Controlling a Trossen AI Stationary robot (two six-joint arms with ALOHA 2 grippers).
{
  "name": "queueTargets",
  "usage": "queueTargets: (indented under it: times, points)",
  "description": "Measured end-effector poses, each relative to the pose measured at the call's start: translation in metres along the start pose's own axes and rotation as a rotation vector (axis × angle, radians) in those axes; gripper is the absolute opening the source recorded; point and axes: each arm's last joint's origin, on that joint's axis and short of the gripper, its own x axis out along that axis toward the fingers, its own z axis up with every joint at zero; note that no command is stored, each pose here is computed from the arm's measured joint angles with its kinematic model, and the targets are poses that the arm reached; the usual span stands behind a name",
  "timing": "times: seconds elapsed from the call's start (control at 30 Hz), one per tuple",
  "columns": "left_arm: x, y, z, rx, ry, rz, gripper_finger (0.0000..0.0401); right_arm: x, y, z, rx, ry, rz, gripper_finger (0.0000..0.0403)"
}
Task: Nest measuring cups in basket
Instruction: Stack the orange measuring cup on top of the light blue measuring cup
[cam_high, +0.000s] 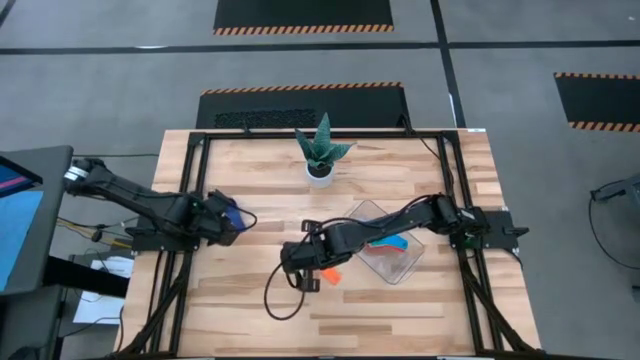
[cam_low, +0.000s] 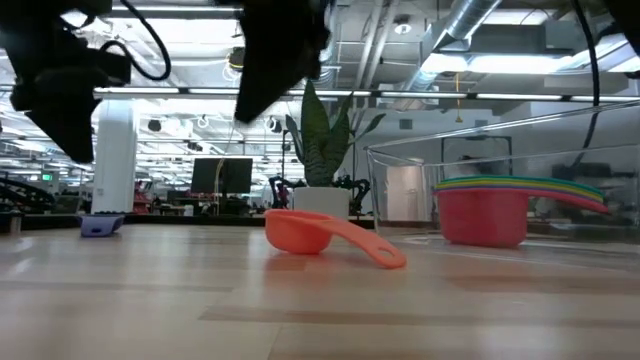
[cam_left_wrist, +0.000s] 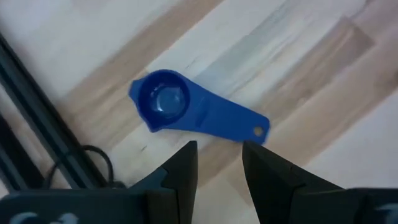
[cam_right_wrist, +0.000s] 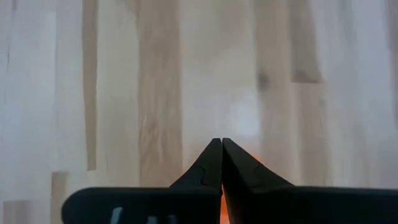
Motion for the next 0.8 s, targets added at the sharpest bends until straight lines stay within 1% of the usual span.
queueTargets:
  times: [0.07, 0.1, 0.13, 0.2, 0.27, 0.3, 0.4, 0.47, 0.57, 0.67, 0.8]
  points:
    - [0.004, 0.001, -0.001, 0.012, -0.018, 0.015, 0.0116, 0.008, 0.002, -0.006, -0.059, 0.052, 0.033, 0.0031]
    - [0.005, 0.001, 0.0, 0.03, -0.034, 0.029, 0.0116, 0.012, 0.004, -0.007, -0.068, 0.07, 0.055, 0.0038]
    - [0.006, 0.001, 0.002, 0.055, -0.06, 0.045, 0.0116, 0.016, 0.007, -0.005, -0.066, 0.055, 0.095, 0.0045]
    - [0.007, 0.003, 0.004, 0.128, -0.083, 0.069, 0.0116, 0.025, 0.011, -0.006, -0.068, 0.067, 0.164, 0.0062]
    - [0.01, 0.001, 0.006, 0.218, -0.063, 0.075, 0.0116, 0.039, 0.013, -0.014, -0.073, 0.139, 0.192, 0.0079]
    - [0.012, 0.0, 0.007, 0.263, -0.043, 0.076, 0.0116, 0.047, 0.014, -0.016, -0.073, 0.152, 0.197, 0.0088]
    - [0.017, 0.0, 0.008, 0.341, 0.04, 0.083, 0.0116, 0.058, 0.015, -0.021, -0.071, 0.183, 0.179, 0.0113]
    - [0.021, -0.001, 0.009, 0.344, 0.062, 0.107, 0.0116, 0.061, 0.015, -0.022, -0.068, 0.191, 0.16, 0.0128]
    - [0.025, -0.001, 0.012, 0.325, 0.044, 0.152, 0.0116, 0.063, 0.013, -0.025, -0.056, 0.219, 0.151, 0.0144]
    - [0.028, -0.003, 0.014, 0.342, 0.042, 0.162, 0.0116, 0.059, 0.01, -0.021, -0.036, 0.213, 0.136, 0.0152]
    - [0.03, -0.004, 0.014, 0.391, 0.07, 0.158, 0.0116, 0.049, 0.006, -0.017, -0.045, 0.206, 0.036, 0.015]
